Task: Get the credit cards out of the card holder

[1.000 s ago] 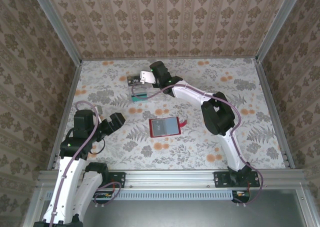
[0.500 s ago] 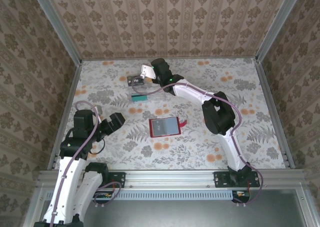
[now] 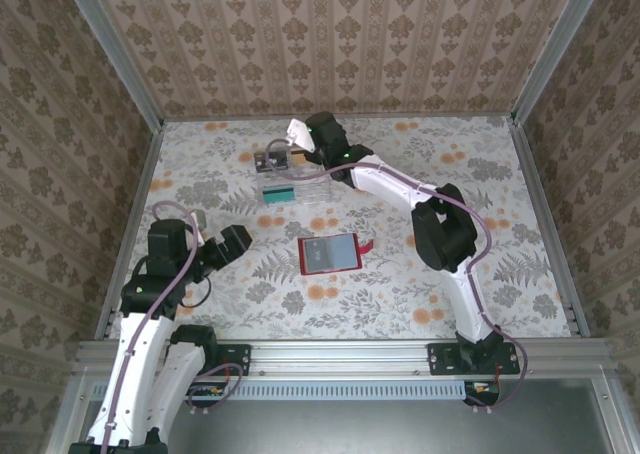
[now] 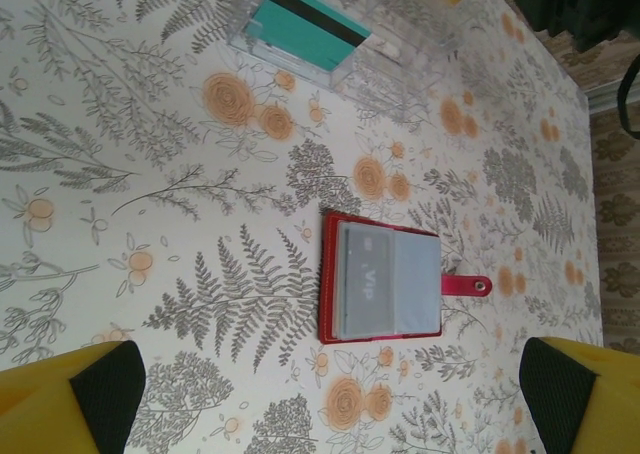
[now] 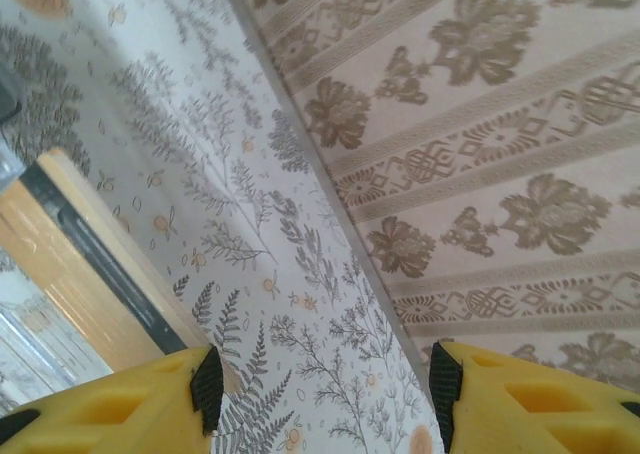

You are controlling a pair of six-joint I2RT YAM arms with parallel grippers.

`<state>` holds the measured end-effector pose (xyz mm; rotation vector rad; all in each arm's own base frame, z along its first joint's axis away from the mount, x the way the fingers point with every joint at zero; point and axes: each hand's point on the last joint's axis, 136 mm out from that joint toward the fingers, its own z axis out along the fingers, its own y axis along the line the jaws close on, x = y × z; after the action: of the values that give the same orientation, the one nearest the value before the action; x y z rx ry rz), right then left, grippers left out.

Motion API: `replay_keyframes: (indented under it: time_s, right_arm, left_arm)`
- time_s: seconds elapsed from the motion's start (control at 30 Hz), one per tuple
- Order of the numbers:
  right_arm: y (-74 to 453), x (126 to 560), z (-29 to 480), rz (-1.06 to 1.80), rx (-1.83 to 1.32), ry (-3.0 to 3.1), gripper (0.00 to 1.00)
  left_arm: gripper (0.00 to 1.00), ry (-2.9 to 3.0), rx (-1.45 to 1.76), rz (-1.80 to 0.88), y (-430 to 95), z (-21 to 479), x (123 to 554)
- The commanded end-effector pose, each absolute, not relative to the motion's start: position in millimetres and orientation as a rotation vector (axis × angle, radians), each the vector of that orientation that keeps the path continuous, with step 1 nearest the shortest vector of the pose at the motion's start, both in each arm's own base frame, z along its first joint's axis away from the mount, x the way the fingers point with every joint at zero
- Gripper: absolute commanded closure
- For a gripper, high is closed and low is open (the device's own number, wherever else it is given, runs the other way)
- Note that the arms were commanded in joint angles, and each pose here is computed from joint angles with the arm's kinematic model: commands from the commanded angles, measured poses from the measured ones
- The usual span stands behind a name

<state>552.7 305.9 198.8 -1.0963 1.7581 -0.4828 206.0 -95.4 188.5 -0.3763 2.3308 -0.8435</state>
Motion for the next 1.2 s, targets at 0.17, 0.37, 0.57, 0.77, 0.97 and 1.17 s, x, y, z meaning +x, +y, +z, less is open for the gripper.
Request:
replay_keyframes:
  time_s: [0.17,0.37,0.57,0.77,0.97,1.17]
  right_arm:
    - [260.7,512.1,284.1,-0.249,-0.647,1.902,0.41]
    - [246.6,459.4,255.5,-0.016,-0.487,2.152,0.59]
    - [245.4,396.7,199.8,0.265,-0.365,2.377,0.73]
    - [244.2,340.1,136.2,0.442,-0.271,2.579,0.75]
    - [239.7,303.9,80.7,0.470,-0.245,2.713,0.72]
    - [238.2,287.8,41.9,0.452,-0.234,2.811,0.73]
  left_arm:
    - [0.03,2.280,-0.330,-0.950,-109.2,190.8,226.1]
    - [0.18,2.319,-0.403,-1.029,-119.3,174.8,241.1]
    - [0.34,2.403,-0.425,-1.074,-141.4,149.0,251.1]
    - [0.38,2.504,-0.363,-1.031,-176.6,122.3,256.5]
    - [0.45,2.604,-0.272,-1.029,-212.7,96.5,254.7]
    - [0.51,2.663,-0.229,-1.043,-232.3,77.4,254.7]
